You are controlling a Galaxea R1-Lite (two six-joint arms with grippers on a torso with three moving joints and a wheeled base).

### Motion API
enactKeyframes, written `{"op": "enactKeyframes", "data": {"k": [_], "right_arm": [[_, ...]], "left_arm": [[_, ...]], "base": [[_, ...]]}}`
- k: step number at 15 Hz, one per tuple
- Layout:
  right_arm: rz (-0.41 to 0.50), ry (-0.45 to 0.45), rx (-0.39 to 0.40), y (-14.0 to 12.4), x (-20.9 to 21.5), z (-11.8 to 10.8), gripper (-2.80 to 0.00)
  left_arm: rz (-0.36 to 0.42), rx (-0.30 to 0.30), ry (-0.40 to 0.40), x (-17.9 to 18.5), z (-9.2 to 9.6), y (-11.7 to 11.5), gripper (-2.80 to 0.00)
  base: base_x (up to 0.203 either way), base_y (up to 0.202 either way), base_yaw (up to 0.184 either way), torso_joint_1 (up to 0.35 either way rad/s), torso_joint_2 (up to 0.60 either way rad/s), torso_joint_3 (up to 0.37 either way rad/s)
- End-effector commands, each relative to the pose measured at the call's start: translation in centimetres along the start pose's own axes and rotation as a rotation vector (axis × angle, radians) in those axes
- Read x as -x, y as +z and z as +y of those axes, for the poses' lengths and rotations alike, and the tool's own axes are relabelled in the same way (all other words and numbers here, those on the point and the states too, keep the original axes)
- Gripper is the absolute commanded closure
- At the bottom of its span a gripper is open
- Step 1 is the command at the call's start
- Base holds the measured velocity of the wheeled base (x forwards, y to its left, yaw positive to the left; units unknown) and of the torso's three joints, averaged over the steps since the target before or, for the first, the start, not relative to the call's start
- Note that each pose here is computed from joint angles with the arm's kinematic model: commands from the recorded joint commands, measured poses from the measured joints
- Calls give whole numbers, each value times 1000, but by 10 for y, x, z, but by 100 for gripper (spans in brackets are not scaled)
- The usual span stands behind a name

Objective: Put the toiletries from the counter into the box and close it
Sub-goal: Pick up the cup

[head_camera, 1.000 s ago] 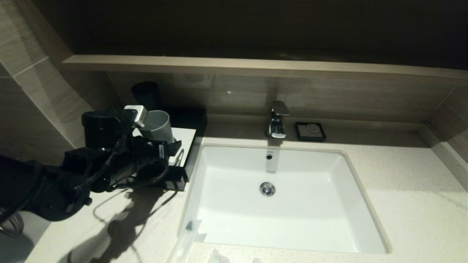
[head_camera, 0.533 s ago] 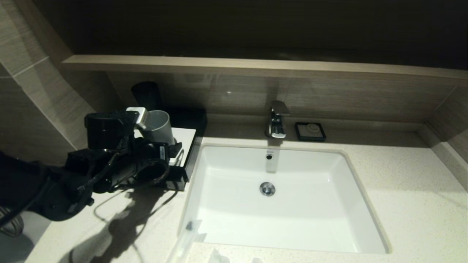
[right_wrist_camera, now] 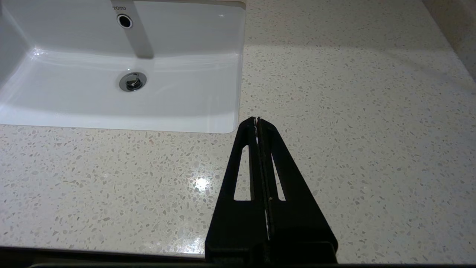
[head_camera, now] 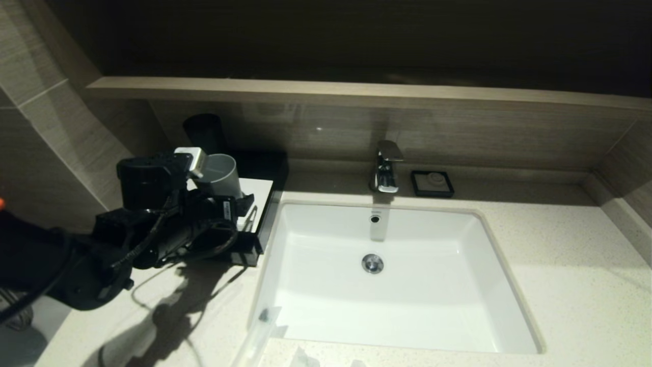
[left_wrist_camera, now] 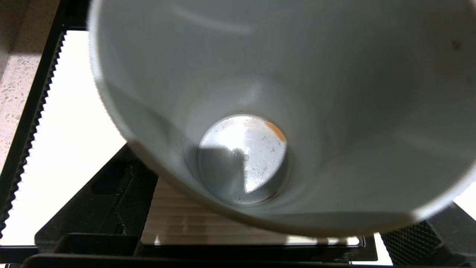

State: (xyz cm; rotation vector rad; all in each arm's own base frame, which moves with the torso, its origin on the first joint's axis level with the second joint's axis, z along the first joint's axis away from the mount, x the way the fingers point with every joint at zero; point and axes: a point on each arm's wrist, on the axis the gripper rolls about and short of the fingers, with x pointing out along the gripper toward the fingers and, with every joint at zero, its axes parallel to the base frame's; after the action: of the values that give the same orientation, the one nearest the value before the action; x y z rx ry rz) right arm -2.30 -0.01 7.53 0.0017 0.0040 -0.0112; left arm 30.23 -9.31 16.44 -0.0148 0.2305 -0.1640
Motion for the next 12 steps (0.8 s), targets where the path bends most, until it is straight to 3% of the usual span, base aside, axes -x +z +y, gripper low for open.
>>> {"op": "enactKeyframes", "data": {"k": [1, 6, 12], "right_arm": [[-1, 1, 0, 0, 0, 0, 0], [-1, 1, 0, 0, 0, 0, 0], [-1, 1, 0, 0, 0, 0, 0]], "left_arm": [[6, -1, 1, -2, 0, -3, -280], [12, -12, 1, -1, 0, -5, -280], [18, -81, -1, -1, 0, -6, -280]], "base": [[0, 0, 0, 0, 0, 0], [0, 0, 0, 0, 0, 0], [0, 0, 0, 0, 0, 0]]}}
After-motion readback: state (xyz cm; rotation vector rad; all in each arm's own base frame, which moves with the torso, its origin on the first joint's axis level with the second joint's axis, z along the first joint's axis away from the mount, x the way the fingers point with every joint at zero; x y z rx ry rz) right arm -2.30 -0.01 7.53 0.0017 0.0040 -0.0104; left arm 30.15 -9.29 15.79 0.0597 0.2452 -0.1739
